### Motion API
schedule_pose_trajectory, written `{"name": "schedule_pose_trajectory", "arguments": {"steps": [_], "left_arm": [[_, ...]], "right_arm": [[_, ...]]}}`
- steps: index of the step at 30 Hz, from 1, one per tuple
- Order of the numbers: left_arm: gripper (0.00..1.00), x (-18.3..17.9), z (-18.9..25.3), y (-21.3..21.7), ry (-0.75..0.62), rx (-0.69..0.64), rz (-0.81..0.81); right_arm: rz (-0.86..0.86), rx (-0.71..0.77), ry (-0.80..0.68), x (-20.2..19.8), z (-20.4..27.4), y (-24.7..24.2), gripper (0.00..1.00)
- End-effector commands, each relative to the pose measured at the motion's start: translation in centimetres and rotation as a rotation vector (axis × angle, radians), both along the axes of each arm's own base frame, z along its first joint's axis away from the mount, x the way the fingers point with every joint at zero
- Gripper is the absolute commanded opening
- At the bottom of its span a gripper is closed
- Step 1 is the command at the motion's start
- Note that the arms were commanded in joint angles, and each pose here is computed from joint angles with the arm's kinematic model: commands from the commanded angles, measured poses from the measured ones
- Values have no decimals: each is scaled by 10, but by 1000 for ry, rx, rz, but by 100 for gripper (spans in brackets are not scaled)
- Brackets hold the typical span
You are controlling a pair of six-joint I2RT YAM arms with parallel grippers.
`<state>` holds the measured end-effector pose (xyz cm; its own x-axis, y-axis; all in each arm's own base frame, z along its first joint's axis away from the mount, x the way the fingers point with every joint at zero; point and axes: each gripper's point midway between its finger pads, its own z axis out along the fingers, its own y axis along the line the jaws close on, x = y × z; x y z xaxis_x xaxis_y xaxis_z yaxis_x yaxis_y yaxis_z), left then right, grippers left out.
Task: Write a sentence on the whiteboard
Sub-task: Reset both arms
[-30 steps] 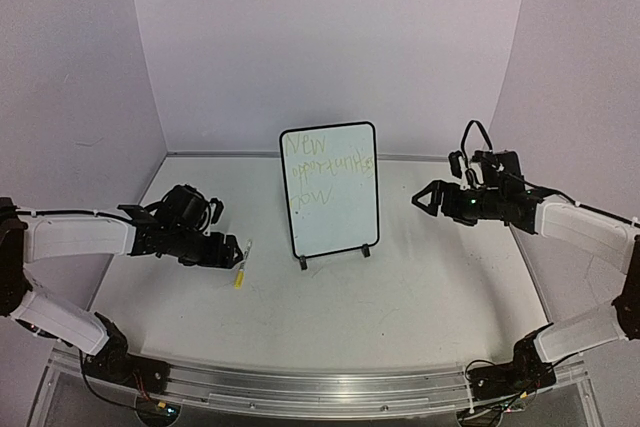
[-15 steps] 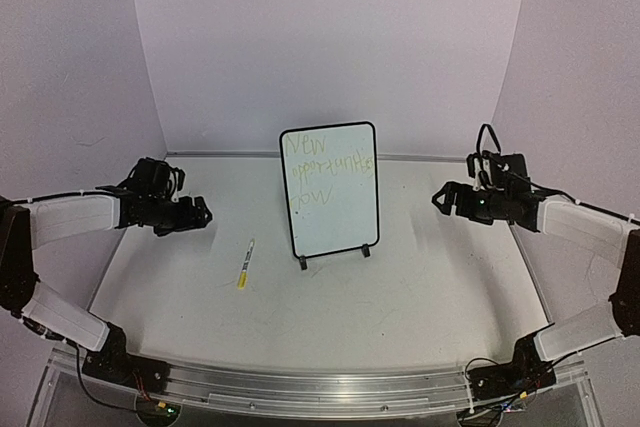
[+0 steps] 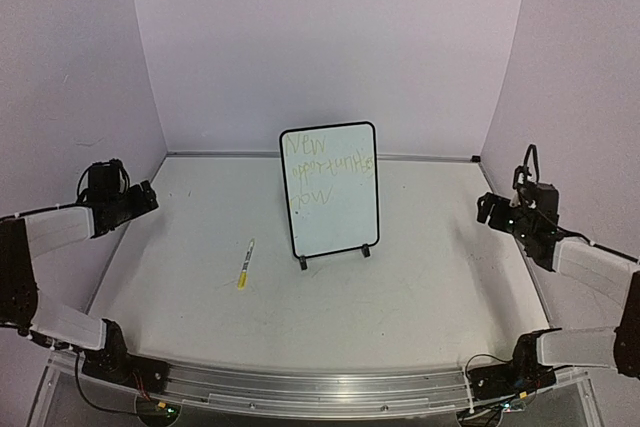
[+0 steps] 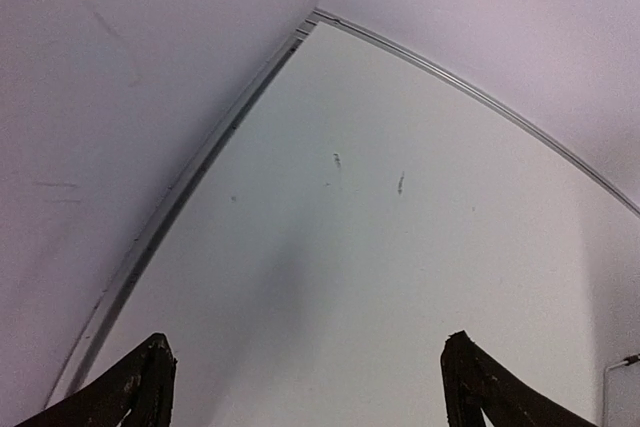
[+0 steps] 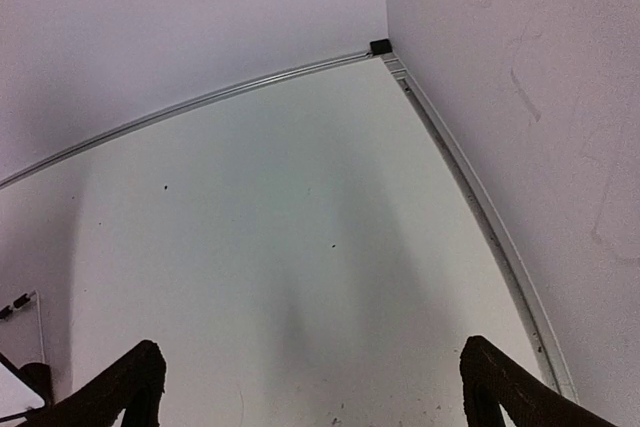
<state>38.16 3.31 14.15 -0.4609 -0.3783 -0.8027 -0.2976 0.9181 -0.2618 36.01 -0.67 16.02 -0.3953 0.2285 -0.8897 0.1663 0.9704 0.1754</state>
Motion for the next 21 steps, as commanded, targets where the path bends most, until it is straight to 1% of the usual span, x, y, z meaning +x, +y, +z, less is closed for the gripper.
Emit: {"name": "schedule_pose_trajectory", "arguments": {"steps": [1,8,12,16,21], "left_arm": [[91,-19,29,39,-162,177,178],[92,-43,1,46,-152,236,206],[92,-43,5,42,-184,232,185],[93,-37,3,35,-180,213,145],[93,-36,0,35,-173,216,144]], "right_arm": [[-135,-100,-170,-2,22,-29,98],[-207,-134,-130,-16,-19,-43,98],[-213,-139,-164,-18,-16,-44,98],[-207,-144,-172,-18,-14,-43,98],[-195,-136,-176,-17,-13,-41,98]]}}
